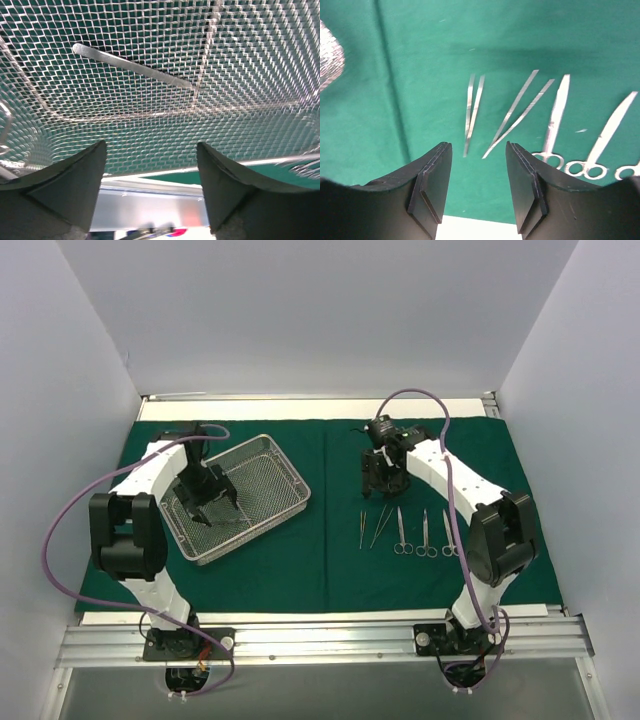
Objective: Open and lay out the surgical kit
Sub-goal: Pick up the medical item from the container.
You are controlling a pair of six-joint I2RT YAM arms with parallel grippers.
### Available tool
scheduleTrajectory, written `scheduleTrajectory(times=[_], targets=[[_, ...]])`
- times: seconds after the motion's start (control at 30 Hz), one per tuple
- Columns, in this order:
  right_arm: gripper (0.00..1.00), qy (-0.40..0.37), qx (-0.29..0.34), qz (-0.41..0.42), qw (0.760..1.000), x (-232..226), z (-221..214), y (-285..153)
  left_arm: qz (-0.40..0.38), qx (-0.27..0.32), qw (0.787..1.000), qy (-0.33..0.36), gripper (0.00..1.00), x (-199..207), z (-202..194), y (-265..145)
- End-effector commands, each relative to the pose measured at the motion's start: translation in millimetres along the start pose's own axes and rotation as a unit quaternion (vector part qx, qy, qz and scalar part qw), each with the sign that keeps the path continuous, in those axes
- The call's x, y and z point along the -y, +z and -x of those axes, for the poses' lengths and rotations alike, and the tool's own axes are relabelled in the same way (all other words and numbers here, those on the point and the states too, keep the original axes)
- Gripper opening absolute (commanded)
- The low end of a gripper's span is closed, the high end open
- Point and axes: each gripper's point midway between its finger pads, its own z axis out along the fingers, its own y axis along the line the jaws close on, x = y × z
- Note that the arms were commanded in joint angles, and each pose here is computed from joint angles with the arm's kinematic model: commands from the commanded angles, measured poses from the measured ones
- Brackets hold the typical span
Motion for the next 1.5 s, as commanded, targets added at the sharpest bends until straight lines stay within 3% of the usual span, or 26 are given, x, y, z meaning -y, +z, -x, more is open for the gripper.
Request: scheduleTrajectory(times=[0.0,0.23,0.7,0.83,0.9,1.23,1.47], targets=[[0.47,-0.006,0.005,0.007,1.000,5.2,5.6,-22.2,-0.017,0.036,0.996,-0.073,0.83,7.9,12.2,-0.7],[0.45,-0.012,-0.012,0.017,1.000,6.4,2.1,-19.4,-0.012,0.051,0.989,-0.139,0.86,11.6,26.8,20.0],[0.42,-0.008,-0.025,0.020,0.999,17.6,5.3,-12.5,0.045,0.028,0.982,-0.182,0.80,8.7,52.2,78.0],[0.41,-0.009,-0.021,0.022,0.999,17.2,7.3,-17.0,0.056,0.010,0.984,-0.171,0.61,10.8,58.4,92.1],[0.41,-0.008,-0.015,0.022,1.000,18.8,8.5,-20.6,0.063,0.003,0.985,-0.161,0.43,9.3,55.8,95.1],[0.40,-0.001,-0.003,0.031,1.000,19.2,10.7,-22.1,0.054,0.008,0.992,-0.113,0.03,15.8,51.6,92.0],[0.39,-0.001,0.005,0.040,0.999,14.0,17.8,-21.0,0.011,0.067,0.995,-0.072,0.02,31.5,68.8,29.9]])
